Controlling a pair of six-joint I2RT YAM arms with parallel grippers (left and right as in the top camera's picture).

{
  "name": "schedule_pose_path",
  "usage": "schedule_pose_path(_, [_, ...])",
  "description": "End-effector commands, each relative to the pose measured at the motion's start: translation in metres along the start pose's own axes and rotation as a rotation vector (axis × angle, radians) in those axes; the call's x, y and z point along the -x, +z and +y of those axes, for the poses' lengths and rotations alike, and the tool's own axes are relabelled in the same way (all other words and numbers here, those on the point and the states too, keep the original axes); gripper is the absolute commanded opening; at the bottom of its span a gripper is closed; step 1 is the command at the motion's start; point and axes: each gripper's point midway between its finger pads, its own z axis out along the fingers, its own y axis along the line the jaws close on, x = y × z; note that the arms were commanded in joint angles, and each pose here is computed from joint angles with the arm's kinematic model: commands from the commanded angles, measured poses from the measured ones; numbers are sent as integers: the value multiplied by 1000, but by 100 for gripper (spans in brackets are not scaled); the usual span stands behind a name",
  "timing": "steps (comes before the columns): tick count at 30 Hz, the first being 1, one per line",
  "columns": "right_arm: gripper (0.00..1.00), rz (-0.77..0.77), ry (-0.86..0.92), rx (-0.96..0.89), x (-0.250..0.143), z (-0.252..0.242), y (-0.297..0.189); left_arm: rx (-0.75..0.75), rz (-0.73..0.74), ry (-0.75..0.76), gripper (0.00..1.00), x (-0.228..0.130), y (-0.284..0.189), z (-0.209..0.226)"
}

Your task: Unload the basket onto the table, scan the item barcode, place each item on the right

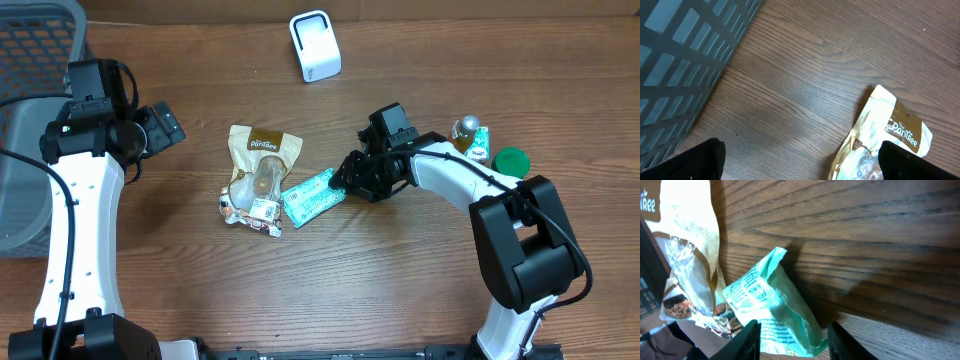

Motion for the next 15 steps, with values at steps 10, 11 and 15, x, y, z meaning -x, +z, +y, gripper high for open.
schedule_pose_path(10, [41, 19, -11, -22, -21, -16, 16, -2, -16, 10, 100, 4, -4, 0])
schedule_pose_path(11, [41, 6, -25, -10, -19, -14, 18, -2, -16, 10, 99, 4, -4, 0])
schedule_pose_path(15, [23, -43, -74, 49, -7, -1, 19, -2, -16, 10, 99, 4, -4, 0])
